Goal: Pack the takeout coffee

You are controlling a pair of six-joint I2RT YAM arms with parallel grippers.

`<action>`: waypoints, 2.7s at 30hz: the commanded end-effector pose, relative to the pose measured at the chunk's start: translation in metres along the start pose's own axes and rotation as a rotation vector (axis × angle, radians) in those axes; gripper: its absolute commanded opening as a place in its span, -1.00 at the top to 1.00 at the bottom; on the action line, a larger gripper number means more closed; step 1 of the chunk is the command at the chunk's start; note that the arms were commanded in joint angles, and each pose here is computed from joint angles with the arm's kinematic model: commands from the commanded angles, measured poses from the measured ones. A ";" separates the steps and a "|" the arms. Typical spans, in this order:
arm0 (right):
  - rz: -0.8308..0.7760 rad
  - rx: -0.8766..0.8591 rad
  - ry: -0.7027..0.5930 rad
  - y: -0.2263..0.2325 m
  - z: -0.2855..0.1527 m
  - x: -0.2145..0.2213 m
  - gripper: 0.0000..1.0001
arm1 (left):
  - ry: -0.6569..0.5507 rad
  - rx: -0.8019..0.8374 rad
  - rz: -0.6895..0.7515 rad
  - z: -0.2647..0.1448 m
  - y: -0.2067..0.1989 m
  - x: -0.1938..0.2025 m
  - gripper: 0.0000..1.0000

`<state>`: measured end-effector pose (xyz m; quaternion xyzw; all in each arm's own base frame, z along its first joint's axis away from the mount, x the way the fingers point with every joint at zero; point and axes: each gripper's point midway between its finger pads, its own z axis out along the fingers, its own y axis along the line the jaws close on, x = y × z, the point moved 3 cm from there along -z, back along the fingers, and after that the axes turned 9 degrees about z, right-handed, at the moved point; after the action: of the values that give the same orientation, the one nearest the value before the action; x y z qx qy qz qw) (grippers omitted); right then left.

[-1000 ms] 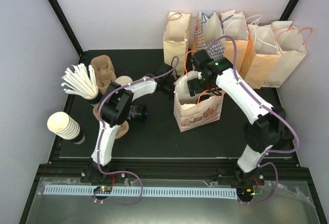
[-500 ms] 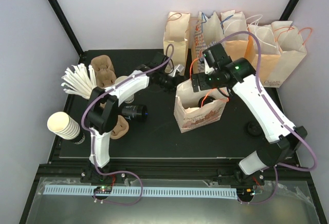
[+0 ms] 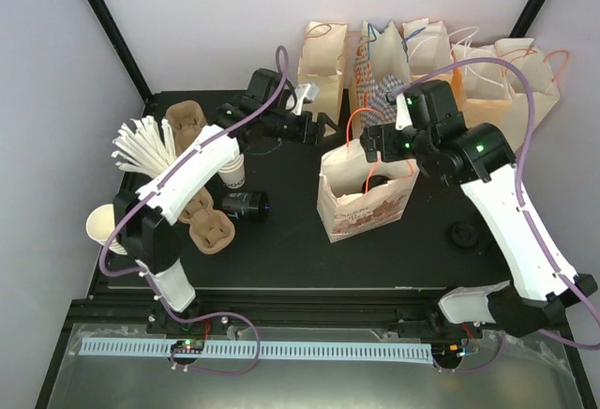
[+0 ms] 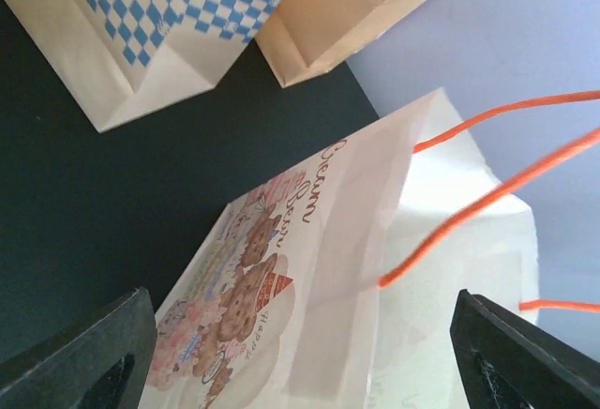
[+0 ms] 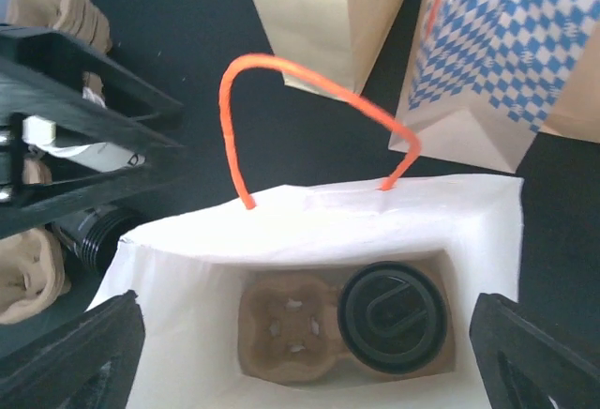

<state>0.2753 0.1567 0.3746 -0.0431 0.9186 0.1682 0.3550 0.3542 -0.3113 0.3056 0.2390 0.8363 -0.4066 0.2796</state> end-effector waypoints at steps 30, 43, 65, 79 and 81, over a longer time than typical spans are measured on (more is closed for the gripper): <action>0.330 0.409 -0.066 -0.100 -0.045 0.026 -0.61 | 0.151 -0.120 0.345 0.034 -0.027 -0.007 0.78; 0.351 0.405 -0.038 -0.100 -0.029 0.028 -0.59 | 0.037 -0.493 0.077 -0.033 0.042 -0.029 0.97; 0.337 0.291 0.190 -0.092 0.030 0.076 -0.81 | -0.246 -0.638 -0.073 -0.130 0.052 -0.025 -0.89; 0.392 0.178 0.231 -0.083 0.076 0.093 -0.80 | -0.382 -0.799 -0.205 -0.232 0.042 0.076 -0.98; 0.411 0.178 0.268 -0.084 0.084 0.103 -0.79 | -0.381 -0.814 -0.252 -0.238 0.050 0.097 -0.98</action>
<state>0.2648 0.1021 0.2320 0.1441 0.9632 0.1155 0.1952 0.2656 -0.0994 0.3718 -0.0162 0.8658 -0.1388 0.4804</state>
